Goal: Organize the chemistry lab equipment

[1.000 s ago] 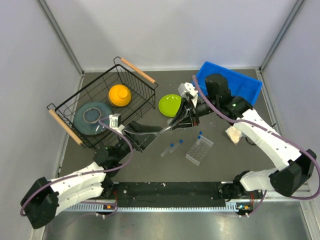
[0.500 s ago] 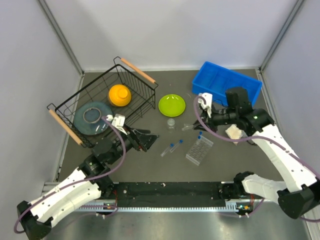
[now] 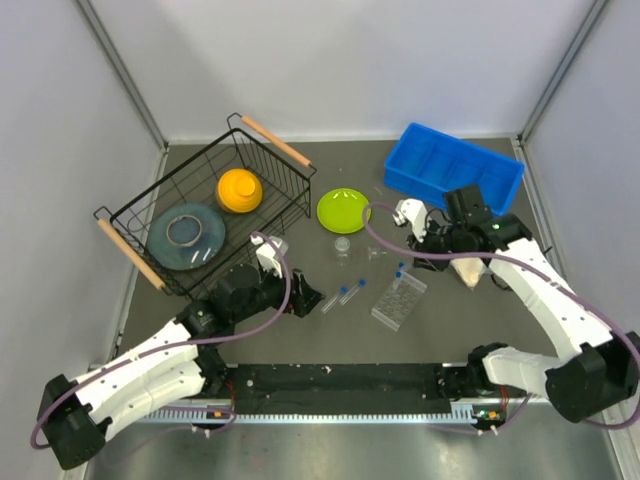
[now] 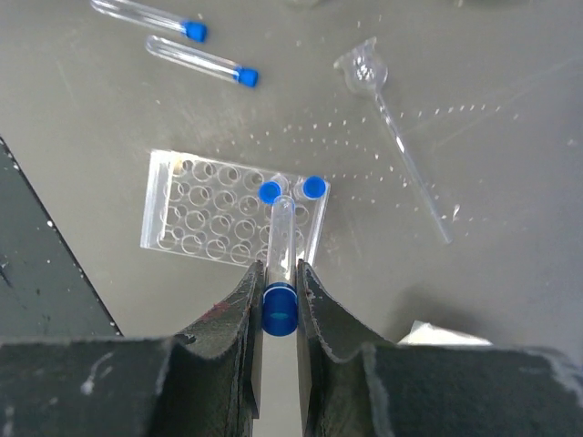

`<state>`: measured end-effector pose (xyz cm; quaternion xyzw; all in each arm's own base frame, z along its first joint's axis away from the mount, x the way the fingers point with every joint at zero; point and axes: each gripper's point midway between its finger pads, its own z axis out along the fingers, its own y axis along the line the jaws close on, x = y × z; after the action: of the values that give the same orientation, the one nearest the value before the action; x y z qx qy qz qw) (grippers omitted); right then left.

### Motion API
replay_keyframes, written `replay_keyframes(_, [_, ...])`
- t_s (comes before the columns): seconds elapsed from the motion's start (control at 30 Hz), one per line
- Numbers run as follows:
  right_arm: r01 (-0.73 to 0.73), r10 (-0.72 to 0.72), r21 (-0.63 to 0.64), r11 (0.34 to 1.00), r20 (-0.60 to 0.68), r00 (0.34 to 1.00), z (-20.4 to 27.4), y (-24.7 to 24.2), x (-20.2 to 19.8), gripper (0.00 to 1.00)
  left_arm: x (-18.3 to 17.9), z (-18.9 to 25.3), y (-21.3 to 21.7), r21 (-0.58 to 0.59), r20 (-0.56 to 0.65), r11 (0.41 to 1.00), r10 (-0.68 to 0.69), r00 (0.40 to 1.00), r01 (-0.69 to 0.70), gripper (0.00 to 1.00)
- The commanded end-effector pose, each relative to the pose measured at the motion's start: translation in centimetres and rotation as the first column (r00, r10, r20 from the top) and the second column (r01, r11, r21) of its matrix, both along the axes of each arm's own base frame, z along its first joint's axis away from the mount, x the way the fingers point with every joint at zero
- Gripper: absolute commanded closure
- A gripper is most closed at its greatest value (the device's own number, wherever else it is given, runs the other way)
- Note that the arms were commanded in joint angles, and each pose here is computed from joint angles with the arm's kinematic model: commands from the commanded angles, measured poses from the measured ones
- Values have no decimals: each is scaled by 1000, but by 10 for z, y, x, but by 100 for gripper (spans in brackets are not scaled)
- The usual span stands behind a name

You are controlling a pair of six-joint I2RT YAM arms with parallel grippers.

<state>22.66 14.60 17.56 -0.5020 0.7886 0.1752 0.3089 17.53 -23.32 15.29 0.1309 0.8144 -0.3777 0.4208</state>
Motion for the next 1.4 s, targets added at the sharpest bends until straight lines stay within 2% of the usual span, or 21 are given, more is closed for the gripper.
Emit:
replay_keyframes(0.0, [77, -82, -79, 994, -58, 995, -18, -11, 10, 91, 6, 25, -5, -30, 80, 999, -16, 997, 19, 9])
replay_keyframes(0.23, [89, -105, -121, 989, -139, 985, -40, -12, 14, 90, 2, 29, -7, -95, 121, 995, -27, 992, 39, 9])
replay_keyframes(0.5, [85, -117, -152, 985, -214, 970, -60, -11, 14, 89, 1, 24, -5, -102, 126, 994, -20, 992, 33, 9])
replay_keyframes(1.1, [49, -112, -246, 968, -246, 963, -83, -6, 21, 85, 1, 14, -3, -91, 119, 995, -19, 993, 30, 8])
replay_keyframes(1.2, [55, -119, -251, 966, -245, 962, -83, -6, 24, 83, 1, 13, -3, -87, 117, 996, -20, 993, 30, 8])
replay_keyframes(1.23, [57, -119, -251, 966, -241, 963, -81, -6, 24, 76, 1, 12, -3, -86, 116, 996, -20, 993, 30, 8])
replay_keyframes(1.37, [60, -116, -243, 968, -224, 968, -74, -8, 21, 65, 0, 10, -3, -82, 113, 996, -25, 993, 34, 8])
